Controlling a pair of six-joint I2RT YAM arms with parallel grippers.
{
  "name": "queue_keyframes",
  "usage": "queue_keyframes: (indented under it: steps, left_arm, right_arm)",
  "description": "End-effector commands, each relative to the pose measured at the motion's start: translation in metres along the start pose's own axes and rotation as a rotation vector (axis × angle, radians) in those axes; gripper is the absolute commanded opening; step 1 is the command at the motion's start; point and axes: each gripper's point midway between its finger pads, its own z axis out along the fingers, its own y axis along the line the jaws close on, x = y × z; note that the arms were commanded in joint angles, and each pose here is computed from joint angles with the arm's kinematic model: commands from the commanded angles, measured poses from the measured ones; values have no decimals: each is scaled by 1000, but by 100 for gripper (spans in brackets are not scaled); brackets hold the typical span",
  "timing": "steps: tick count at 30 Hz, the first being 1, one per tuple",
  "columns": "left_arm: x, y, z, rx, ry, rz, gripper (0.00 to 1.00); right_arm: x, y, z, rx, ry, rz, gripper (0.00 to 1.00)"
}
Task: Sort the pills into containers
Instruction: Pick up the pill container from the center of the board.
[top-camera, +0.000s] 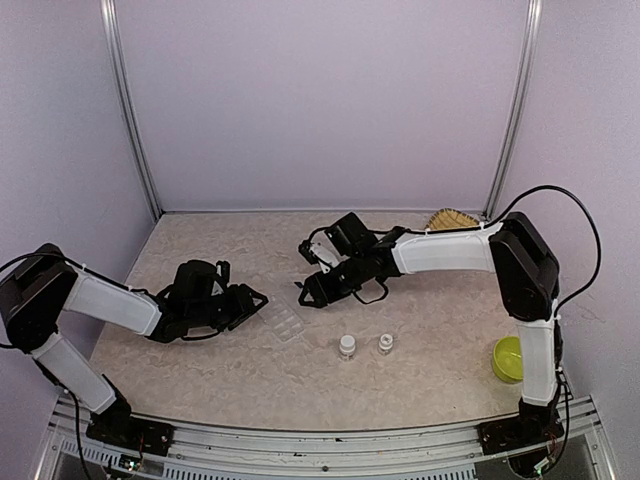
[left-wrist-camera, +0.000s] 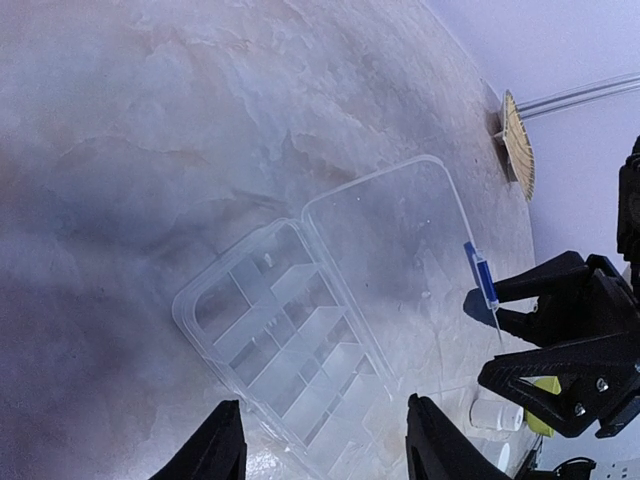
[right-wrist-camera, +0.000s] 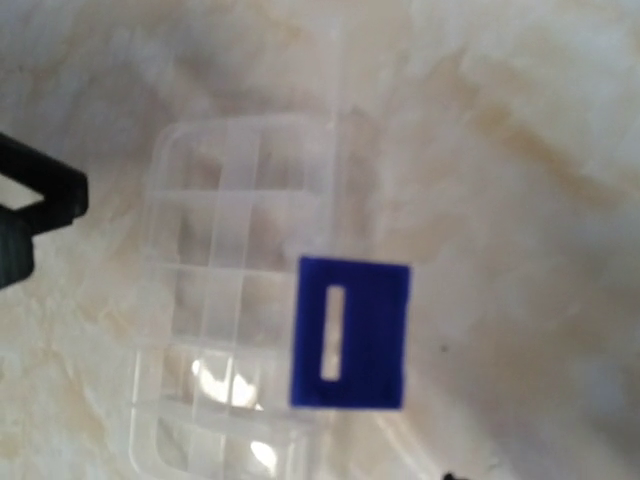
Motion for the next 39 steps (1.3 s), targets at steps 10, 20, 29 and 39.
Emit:
queue_keyframes:
  steps: [10,20,29,39]
  left_arm:
    - [1,-2,2,11,-3,13,54]
    - [-1,-3,-1,11,-12,18,54]
    - [-6,-12,-14,48,-42,44,55]
    - [-8,-27,-39,127,-72,82,59]
  right_arm:
    - [8,6,20,-47,74,15,35]
    - [5,6,19,-40,67,20,18]
    - [-6,5,6,-62,19,48,9]
    - [-19,4,-17,-165,-68,121,3]
